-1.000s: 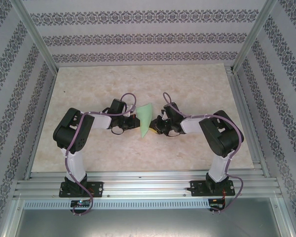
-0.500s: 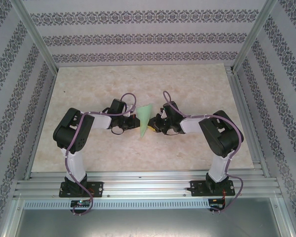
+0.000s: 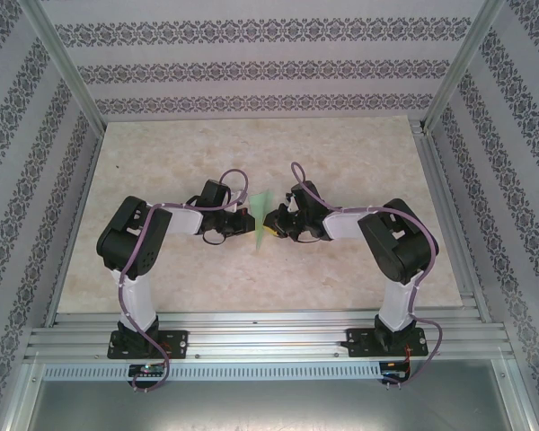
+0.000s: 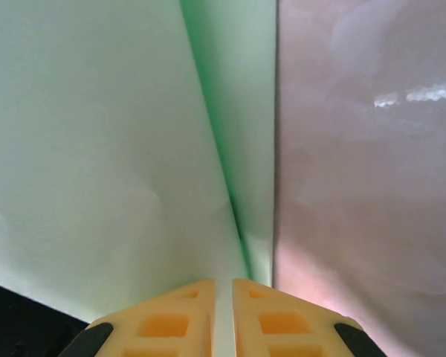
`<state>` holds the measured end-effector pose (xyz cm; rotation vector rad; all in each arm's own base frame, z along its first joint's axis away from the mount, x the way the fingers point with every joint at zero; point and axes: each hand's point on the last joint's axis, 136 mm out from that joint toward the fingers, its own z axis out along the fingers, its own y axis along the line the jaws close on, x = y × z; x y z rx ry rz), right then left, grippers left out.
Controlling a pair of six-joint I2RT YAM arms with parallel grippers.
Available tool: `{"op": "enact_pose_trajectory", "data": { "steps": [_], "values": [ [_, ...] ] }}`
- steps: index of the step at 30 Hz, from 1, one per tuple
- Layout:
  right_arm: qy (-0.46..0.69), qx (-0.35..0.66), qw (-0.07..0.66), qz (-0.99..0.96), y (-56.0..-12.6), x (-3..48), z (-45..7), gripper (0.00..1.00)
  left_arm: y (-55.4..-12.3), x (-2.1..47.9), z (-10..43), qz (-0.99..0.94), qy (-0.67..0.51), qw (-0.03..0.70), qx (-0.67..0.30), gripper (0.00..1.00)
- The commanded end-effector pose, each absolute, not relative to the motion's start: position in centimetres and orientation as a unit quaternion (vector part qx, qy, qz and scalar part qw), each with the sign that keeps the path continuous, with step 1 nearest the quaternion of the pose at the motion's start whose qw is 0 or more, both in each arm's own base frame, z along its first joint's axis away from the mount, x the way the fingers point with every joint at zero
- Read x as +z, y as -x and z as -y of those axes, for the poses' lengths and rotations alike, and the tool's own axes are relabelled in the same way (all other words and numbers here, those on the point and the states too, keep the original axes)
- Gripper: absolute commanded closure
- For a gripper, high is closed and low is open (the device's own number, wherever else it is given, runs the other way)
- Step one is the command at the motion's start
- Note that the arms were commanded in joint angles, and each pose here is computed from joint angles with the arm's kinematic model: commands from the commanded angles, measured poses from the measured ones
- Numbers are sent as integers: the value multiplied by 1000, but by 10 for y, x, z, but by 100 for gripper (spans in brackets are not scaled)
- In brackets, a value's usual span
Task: Fold a paper plane with a square sheet of paper (fold left side to right side)
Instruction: Fold the wing for the fifth time at the center of the table.
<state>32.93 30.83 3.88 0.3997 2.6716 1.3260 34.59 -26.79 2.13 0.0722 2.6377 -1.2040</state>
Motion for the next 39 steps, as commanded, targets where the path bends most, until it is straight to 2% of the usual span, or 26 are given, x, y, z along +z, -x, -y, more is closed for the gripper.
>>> {"op": "enact_pose_trajectory", "data": {
  "steps": [1,9,27,39],
  "values": [
    [-126,443,70,-885,-332,40,-316,85,-341,-12,258,-919,-14,109,-380,96],
    [-130,443,74,-884,-333,44,-317,81,-341,-14,257,-919,-14,107,-379,96],
    [-120,428,65,-893,-316,42,-310,81,-339,-19,253,-928,-17,107,-357,96],
    [-124,403,63,-904,-317,26,-302,80,-343,45,261,-907,-41,145,-393,89]
  ]
}}
